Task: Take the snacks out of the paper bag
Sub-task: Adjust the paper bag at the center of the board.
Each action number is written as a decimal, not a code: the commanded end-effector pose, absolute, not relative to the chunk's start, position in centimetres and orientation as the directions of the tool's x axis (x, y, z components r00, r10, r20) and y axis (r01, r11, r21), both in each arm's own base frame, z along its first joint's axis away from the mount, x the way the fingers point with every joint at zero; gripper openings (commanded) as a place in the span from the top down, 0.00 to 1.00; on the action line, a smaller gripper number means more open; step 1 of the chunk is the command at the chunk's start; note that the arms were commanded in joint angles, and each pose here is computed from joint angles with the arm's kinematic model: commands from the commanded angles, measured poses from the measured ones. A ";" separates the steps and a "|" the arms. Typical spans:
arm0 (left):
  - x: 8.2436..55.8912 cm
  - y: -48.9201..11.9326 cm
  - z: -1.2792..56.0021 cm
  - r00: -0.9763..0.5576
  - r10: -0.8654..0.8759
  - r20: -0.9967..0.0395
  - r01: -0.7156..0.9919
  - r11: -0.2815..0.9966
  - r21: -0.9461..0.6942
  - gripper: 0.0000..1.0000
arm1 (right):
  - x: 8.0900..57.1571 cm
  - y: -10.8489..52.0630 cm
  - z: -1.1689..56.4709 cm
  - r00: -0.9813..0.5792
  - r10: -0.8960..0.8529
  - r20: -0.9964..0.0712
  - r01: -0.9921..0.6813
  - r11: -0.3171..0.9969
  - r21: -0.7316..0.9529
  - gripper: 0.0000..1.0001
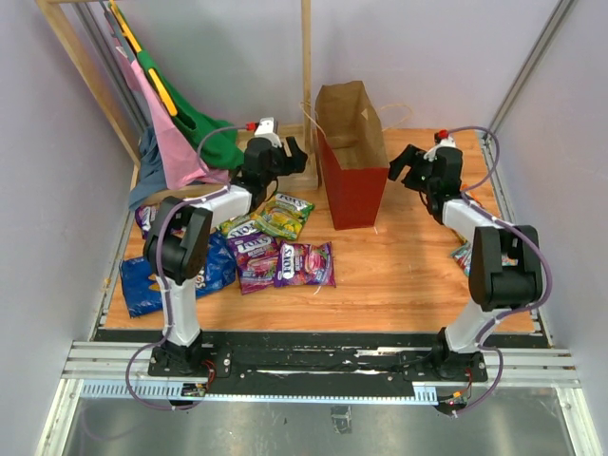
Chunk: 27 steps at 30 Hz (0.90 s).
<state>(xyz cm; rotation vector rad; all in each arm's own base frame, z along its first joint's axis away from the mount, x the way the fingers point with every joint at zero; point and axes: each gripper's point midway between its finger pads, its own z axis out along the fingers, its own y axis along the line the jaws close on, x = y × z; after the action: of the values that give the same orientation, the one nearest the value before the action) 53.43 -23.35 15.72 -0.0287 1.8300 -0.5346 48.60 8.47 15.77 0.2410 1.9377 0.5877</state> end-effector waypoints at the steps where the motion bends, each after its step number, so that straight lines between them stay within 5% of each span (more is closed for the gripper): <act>1: 55.8 -25.7 19.4 -0.255 -0.406 -0.878 0.288 0.835 -0.470 0.25 | 50.7 11.5 18.9 -0.378 0.441 -0.814 -0.220 0.811 0.541 0.18; 27: 60.7 -29.3 20.2 -0.239 -0.431 -0.870 0.204 0.854 -0.479 0.26 | 59.3 17.4 17.0 -0.433 0.469 -0.770 -0.277 0.744 0.608 0.16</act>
<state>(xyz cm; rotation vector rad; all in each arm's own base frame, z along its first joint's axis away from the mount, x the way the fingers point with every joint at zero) 59.66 -29.58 19.39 -0.1774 1.7192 -0.6396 58.39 15.83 14.67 0.1956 1.8800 0.8032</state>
